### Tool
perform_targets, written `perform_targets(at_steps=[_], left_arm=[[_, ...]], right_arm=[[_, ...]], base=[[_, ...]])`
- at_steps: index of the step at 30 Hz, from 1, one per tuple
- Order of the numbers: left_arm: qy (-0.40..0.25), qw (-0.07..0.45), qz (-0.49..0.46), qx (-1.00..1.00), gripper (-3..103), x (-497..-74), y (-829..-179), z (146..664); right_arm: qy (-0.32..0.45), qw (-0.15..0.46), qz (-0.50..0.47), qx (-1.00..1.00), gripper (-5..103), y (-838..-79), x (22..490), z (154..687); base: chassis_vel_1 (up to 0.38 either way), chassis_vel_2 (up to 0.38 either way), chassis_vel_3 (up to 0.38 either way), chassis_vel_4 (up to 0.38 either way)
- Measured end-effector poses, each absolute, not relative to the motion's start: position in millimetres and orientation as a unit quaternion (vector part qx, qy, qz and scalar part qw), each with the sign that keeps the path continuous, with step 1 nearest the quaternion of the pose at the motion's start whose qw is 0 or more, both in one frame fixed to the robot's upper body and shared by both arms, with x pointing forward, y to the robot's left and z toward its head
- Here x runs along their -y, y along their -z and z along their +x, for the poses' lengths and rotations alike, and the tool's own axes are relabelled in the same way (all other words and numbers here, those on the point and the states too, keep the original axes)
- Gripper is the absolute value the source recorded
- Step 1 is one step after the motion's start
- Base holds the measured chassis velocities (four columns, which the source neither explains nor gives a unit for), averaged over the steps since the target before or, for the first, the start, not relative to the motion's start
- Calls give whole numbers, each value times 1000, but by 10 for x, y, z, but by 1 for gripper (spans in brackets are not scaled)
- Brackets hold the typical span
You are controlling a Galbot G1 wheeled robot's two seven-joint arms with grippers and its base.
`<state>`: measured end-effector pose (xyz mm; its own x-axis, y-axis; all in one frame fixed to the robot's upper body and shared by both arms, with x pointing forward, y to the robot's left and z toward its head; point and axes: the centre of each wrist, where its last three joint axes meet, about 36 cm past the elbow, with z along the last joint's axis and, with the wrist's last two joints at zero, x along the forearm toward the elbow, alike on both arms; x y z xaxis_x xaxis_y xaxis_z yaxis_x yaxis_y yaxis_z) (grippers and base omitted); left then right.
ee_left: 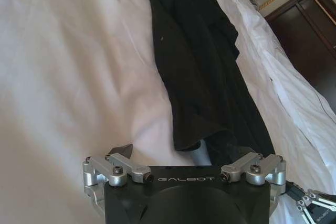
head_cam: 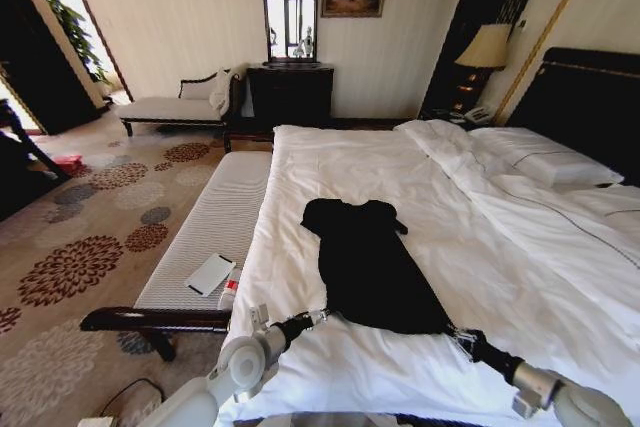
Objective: Fold the clothes on the bed.
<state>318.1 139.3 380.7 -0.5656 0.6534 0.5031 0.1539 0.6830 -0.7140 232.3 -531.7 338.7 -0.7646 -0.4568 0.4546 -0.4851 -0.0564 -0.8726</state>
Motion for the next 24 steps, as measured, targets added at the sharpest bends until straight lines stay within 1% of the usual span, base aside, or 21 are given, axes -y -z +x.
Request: perform_targets(at_steps=[7, 17, 24], left_arm=[[-310, 395, -272, 821, 100, -1248, -3829, 3130], [-312, 383, -271, 826, 100, -1200, -3732, 3268], [-317, 373, -271, 829, 100, -1072, -3674, 3403]], right_arm=[[-641, 15, 342, 687, 0, -3393, 5333, 2296], [-640, 20, 344, 687, 0, -3410, 5365, 2207], [-641, 17, 346, 685, 0, -3429, 5332, 2205]], base=[[0, 0, 0, 0], [0, 0, 0, 0], [0, 0, 0, 0]])
